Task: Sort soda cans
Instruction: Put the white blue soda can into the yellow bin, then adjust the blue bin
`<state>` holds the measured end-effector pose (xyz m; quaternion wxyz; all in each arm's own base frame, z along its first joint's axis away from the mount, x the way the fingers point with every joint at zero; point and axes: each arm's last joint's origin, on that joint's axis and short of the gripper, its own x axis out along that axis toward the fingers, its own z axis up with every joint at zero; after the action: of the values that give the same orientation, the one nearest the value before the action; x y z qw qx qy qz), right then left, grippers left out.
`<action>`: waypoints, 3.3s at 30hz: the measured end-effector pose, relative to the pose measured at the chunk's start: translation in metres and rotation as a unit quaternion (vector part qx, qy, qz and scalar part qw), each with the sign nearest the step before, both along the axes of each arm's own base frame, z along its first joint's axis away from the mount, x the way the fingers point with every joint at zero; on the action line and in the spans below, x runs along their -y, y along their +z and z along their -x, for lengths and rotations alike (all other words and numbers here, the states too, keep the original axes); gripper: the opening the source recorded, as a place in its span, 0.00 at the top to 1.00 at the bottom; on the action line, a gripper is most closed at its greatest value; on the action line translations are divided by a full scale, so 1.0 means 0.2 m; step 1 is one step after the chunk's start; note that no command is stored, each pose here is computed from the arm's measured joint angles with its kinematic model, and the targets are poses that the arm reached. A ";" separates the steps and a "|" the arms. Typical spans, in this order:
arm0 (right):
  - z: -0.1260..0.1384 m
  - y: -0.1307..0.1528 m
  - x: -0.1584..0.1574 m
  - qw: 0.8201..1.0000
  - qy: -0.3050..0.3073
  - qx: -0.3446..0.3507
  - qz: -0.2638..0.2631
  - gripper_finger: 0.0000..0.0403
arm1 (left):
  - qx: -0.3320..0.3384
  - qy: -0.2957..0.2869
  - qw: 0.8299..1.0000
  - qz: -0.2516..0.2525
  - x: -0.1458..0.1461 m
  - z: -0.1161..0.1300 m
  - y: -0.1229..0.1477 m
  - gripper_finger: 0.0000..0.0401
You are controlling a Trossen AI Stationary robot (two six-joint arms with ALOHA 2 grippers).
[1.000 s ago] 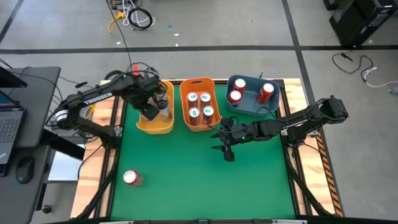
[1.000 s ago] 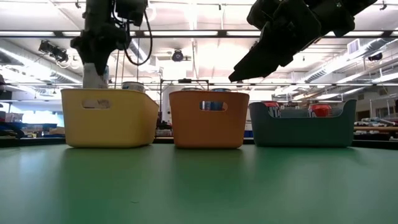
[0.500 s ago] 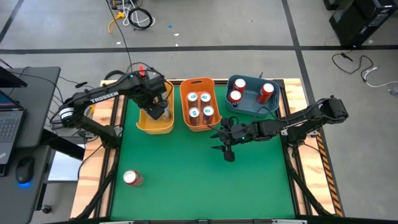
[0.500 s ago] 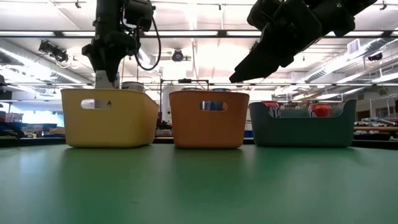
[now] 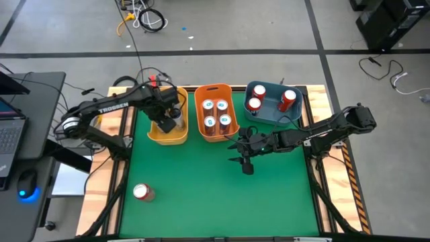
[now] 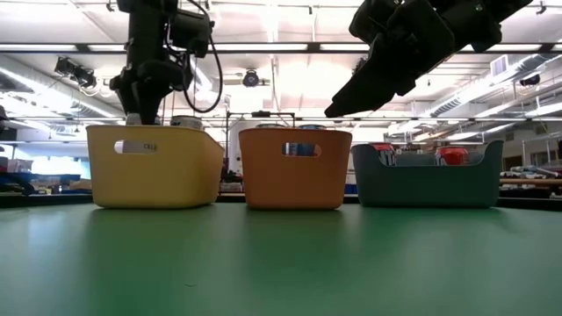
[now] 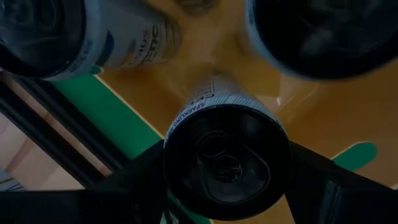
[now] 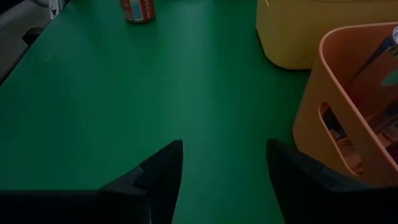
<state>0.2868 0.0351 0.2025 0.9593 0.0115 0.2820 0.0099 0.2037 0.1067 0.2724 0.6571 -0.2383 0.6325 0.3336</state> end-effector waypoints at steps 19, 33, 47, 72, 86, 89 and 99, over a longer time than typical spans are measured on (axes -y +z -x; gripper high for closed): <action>-0.01 0.01 0.00 1.000 0.002 0.012 0.002 0.46 | -0.049 -0.007 0.999 0.002 0.01 0.03 0.02 0.02; -0.07 0.19 0.00 0.999 0.010 -0.019 0.033 0.46 | -0.063 -0.046 0.997 -0.029 0.09 0.02 0.14 0.02; 0.17 0.36 0.11 0.915 -0.168 -0.341 0.133 0.46 | 0.058 -0.114 0.986 -0.110 0.31 0.04 0.51 0.02; 0.47 0.28 0.51 0.766 -0.140 -0.619 0.100 0.55 | 0.343 -0.307 0.870 -0.176 0.55 0.27 0.54 0.02; 0.56 0.11 0.56 0.733 -0.121 -0.664 0.083 0.78 | 0.320 -0.322 0.873 -0.178 0.56 0.23 0.40 0.02; 0.55 0.10 0.56 0.744 -0.117 -0.654 0.079 0.94 | 0.326 -0.319 0.871 -0.183 0.56 0.23 0.40 0.02; 0.50 0.09 0.54 0.788 -0.099 -0.608 0.012 0.99 | 0.328 -0.318 0.871 -0.184 0.56 0.22 0.40 0.02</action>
<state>0.1873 -0.0719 0.2196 0.5855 0.0313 0.8042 -0.0974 0.1588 -0.0046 0.3532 0.9291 0.0049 0.3498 0.1198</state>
